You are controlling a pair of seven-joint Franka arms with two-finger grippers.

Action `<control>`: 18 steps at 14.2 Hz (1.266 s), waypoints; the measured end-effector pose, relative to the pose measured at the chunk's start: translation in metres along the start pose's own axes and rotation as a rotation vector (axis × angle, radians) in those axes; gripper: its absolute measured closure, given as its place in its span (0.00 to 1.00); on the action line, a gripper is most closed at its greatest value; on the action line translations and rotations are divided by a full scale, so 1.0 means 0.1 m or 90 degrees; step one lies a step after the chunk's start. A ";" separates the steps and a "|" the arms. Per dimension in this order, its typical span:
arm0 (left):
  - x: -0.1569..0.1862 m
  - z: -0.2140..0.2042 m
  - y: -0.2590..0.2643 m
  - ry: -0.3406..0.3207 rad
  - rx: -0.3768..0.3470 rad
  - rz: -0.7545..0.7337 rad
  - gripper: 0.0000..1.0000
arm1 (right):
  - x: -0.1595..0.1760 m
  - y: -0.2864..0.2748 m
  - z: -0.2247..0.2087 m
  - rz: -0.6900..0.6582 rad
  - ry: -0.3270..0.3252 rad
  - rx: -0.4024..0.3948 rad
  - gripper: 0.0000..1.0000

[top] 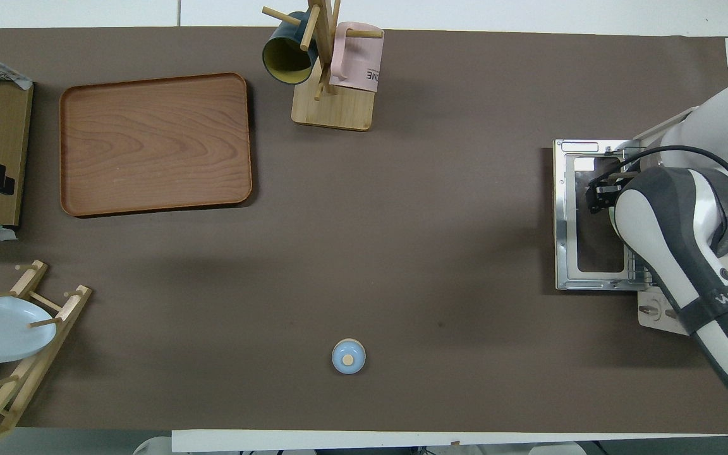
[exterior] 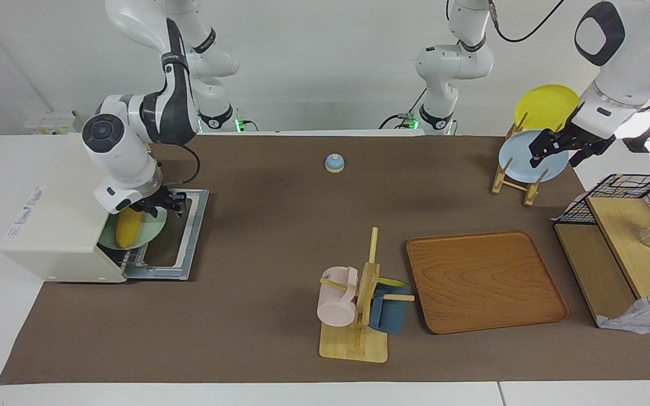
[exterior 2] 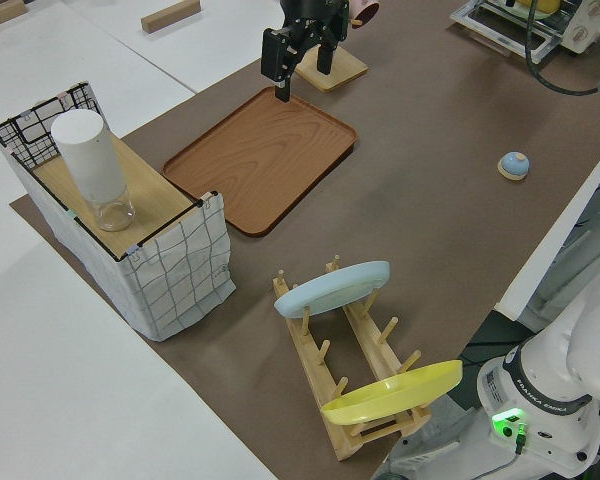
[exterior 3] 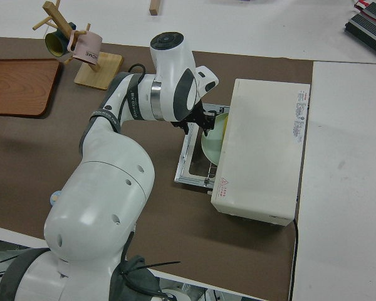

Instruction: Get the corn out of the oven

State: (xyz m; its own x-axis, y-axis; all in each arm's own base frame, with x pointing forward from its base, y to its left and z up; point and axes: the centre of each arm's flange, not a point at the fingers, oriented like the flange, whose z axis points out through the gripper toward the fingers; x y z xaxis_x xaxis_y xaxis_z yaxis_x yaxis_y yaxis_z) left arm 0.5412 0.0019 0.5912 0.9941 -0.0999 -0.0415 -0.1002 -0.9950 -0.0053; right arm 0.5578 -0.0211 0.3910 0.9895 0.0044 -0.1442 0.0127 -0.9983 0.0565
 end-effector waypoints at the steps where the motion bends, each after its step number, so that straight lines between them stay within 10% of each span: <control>1: 0.00 0.00 0.00 0.000 0.000 0.000 0.00 | 0.00 0.00 0.06 0.000 0.011 0.000 0.38; 3: 0.00 0.00 0.00 0.000 0.000 0.000 0.00 | -0.01 0.03 0.20 -0.018 0.029 0.001 0.39; 11: 0.00 0.00 0.00 0.000 0.000 0.000 0.00 | -0.03 -0.10 0.16 -0.109 0.031 -0.050 0.94; 18: 0.00 0.00 0.00 0.000 0.000 0.000 0.00 | -0.19 -2.97 -0.64 -0.036 0.040 -0.099 0.97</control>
State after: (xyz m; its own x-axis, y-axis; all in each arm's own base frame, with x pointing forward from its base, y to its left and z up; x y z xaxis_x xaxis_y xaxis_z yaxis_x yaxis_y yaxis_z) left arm 0.5412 0.0019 0.5912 0.9941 -0.0999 -0.0415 -0.1002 -0.9950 -0.0053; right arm 0.5448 0.2787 0.4400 0.9936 0.0689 -0.0894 0.0859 -0.9754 0.2030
